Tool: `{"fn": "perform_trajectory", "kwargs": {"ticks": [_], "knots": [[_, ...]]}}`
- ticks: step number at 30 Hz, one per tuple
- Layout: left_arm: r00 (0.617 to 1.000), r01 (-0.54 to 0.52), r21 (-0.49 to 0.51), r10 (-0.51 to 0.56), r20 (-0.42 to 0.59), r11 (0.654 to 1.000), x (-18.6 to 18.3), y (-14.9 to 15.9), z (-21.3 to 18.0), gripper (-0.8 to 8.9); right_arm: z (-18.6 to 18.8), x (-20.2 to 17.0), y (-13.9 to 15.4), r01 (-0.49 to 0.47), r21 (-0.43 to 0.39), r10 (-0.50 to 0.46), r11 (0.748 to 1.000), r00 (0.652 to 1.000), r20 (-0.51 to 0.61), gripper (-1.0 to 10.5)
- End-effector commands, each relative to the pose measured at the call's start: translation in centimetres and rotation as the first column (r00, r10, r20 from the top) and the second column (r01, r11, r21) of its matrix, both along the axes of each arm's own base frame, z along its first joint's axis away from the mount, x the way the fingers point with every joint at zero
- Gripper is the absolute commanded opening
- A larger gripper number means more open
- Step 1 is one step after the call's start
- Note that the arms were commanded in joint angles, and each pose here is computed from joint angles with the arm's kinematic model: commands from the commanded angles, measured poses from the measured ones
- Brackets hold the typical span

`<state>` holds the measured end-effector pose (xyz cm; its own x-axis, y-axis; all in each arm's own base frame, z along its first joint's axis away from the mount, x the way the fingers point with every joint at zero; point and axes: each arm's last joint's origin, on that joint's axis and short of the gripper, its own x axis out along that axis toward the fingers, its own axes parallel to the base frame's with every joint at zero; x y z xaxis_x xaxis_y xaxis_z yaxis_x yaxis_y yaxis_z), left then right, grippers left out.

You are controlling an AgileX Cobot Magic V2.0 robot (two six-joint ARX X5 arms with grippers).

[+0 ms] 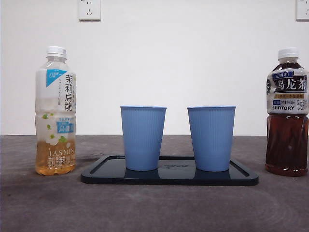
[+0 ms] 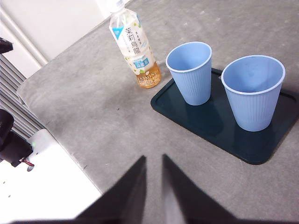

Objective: Pour the drink into the cup

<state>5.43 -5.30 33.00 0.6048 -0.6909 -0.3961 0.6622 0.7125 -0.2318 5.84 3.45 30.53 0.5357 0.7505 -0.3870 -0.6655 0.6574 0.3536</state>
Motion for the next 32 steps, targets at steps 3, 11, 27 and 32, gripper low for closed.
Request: {"fn": "perform_trajectory", "kwargs": {"ticks": [3,11,27,32], "knots": [[1.0,0.012,-0.008,-0.012,0.025,1.0,0.0,0.0,0.5,0.06,0.4,0.0,0.0,-0.007,0.004,0.006,1.0,1.0,0.022,0.1],[1.0,0.012,-0.008,-0.012,0.025,1.0,-0.1,0.0,0.5,0.06,0.4,-0.1,0.0,-0.007,0.004,0.006,1.0,1.0,0.023,0.1],[0.888,-0.375,-0.148,0.4,0.225,0.915,2.9,2.3,-7.6,0.06,0.4,-0.1,0.0,-0.006,0.004,0.006,1.0,1.0,0.023,0.1],[0.805,-0.513,-0.167,0.54,0.247,0.842,3.3,3.6,-12.8,0.06,0.4,-0.1,0.0,-0.007,0.004,0.007,1.0,1.0,0.023,0.1]]}}
